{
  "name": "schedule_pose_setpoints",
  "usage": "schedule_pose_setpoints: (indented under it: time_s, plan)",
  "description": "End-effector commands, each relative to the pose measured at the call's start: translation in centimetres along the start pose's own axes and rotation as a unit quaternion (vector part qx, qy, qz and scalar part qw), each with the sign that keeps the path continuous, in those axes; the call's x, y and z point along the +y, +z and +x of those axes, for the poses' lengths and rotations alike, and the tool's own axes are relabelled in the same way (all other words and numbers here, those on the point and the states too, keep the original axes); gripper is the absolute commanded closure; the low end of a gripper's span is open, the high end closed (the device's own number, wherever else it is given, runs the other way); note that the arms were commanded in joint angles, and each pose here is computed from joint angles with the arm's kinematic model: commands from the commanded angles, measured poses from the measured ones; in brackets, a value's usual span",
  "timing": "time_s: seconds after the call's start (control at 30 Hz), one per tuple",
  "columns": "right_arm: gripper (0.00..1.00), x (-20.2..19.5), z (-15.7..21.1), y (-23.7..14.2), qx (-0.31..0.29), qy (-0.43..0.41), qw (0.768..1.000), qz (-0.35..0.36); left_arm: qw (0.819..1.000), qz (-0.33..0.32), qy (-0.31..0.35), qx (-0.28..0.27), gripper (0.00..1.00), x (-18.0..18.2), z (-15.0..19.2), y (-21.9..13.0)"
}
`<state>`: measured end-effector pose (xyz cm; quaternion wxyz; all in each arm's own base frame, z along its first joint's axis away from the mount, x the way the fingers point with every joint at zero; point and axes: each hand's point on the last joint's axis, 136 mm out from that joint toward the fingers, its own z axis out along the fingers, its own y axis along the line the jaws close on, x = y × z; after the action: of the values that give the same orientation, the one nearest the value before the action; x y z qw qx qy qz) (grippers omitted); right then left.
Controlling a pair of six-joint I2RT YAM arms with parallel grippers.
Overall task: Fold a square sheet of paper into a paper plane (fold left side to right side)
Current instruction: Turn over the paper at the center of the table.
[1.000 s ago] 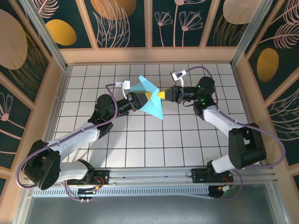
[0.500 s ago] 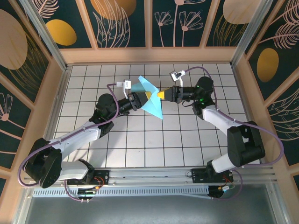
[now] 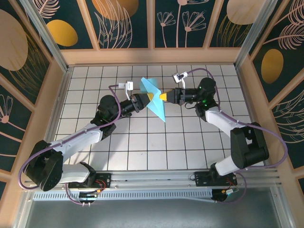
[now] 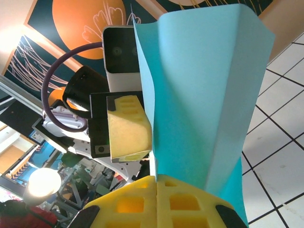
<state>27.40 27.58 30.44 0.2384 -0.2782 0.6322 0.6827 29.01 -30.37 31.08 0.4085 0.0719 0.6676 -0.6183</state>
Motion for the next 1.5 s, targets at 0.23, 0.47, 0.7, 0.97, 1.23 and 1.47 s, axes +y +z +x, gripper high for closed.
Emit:
schedule_pose_setpoints:
  time_s: [0.23, 0.47, 0.7, 0.97, 1.23, 1.47]
  plan:
    - [0.63, 0.2, -2.5, -1.4, -0.044, -0.07, 0.992, 0.094, 0.999, 0.019, 0.012, -0.023, 0.92, -1.4, -1.2, -0.3]
    - [0.35, -0.9, -2.6, -4.4, -0.084, -0.063, 0.98, 0.167, 0.999, 0.015, 0.011, -0.027, 0.92, -1.0, -1.1, -0.4]
    - [0.09, -3.1, -1.0, -7.6, -0.109, -0.019, 0.962, 0.249, 0.999, -0.004, 0.015, -0.037, 0.95, 0.0, -0.9, -0.8]
    - [0.01, -3.5, 2.5, -8.0, -0.098, 0.043, 0.967, 0.232, 0.999, -0.012, 0.007, -0.046, 1.0, 1.3, -0.3, -1.0]
    - [0.01, -2.2, 5.8, -7.1, -0.063, 0.06, 0.978, 0.187, 0.998, 0.0, -0.005, -0.055, 1.0, 1.7, -0.2, -0.9]
    - [0.01, -1.2, 7.9, -4.6, -0.032, 0.058, 0.987, 0.144, 0.999, 0.014, -0.011, -0.052, 1.0, 1.6, 0.1, -0.7]
